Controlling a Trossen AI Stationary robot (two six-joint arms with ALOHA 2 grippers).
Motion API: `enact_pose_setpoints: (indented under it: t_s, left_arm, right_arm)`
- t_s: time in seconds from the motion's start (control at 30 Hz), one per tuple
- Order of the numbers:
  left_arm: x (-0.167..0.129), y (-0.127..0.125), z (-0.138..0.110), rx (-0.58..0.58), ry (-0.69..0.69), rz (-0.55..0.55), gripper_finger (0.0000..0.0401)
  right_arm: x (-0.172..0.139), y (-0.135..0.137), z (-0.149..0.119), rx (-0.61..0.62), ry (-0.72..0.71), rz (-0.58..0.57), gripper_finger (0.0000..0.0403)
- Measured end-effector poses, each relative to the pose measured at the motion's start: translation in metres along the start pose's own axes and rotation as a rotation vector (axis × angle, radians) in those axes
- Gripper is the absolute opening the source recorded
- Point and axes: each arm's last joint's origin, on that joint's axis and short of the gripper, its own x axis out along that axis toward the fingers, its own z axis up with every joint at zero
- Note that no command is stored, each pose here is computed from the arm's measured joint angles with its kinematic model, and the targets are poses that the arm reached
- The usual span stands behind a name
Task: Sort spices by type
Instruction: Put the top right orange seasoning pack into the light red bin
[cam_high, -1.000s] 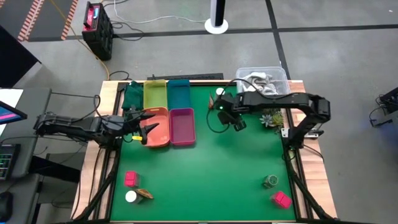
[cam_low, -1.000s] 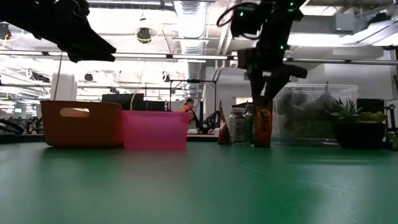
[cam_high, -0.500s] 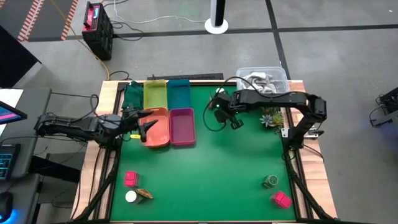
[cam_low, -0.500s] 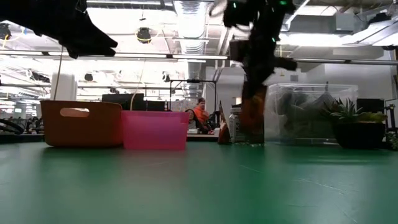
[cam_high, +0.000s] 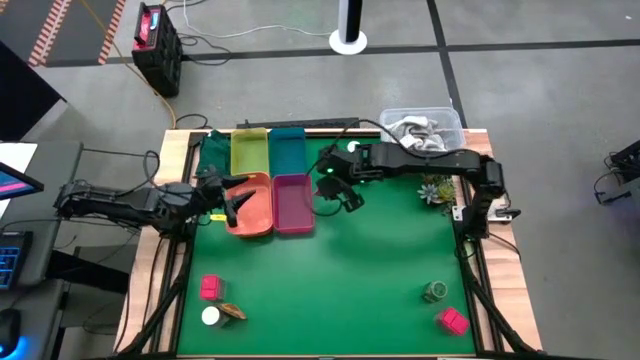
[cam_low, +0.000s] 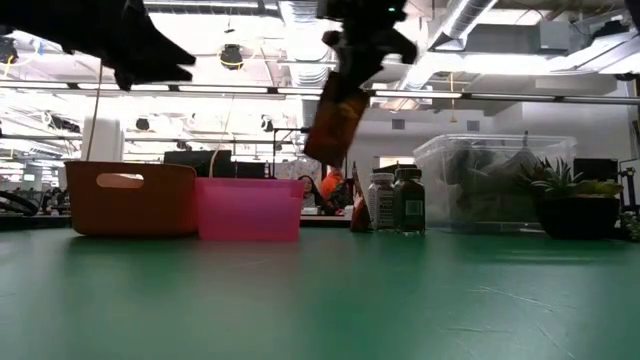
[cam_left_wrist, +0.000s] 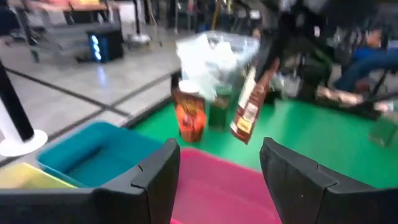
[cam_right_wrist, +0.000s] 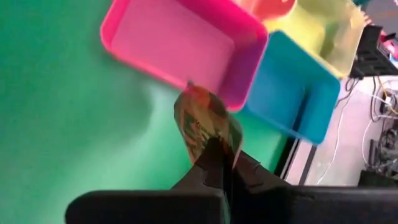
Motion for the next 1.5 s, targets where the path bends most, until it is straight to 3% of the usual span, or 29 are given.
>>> enact_pose_setpoints:
  t_s: [0.2, 0.47, 0.87, 1.07, 1.2, 1.5]
  left_arm:
    - [0.016, -0.01, -0.005, 0.029, 0.029, 0.003, 0.0212]
    - [0.031, -0.02, 0.001, 0.095, -0.052, 0.002, 0.0212]
    - [0.051, -0.018, 0.037, 0.308, -0.013, 0.109, 0.0212]
    - [0.041, -0.006, 0.035, 0.332, 0.052, 0.153, 0.0212]
    - [0.028, 0.001, 0.028, 0.305, 0.015, 0.155, 0.0212]
    - [0.007, 0.014, 0.016, 0.228, -0.065, 0.154, 0.0212]
  right_arm:
    - [0.025, -0.017, 0.018, 0.042, 0.002, 0.011, 0.0018]
    - [0.018, -0.034, 0.037, 0.093, -0.133, -0.025, 0.0018]
    - [0.018, -0.036, 0.037, 0.192, -0.19, 0.026, 0.0018]
    - [0.044, -0.03, 0.04, 0.15, -0.163, 0.057, 0.0018]
    - [0.074, -0.029, 0.038, 0.123, -0.132, 0.085, 0.0021]
    - [0.091, -0.028, 0.037, -0.038, -0.124, 0.083, 0.0026]
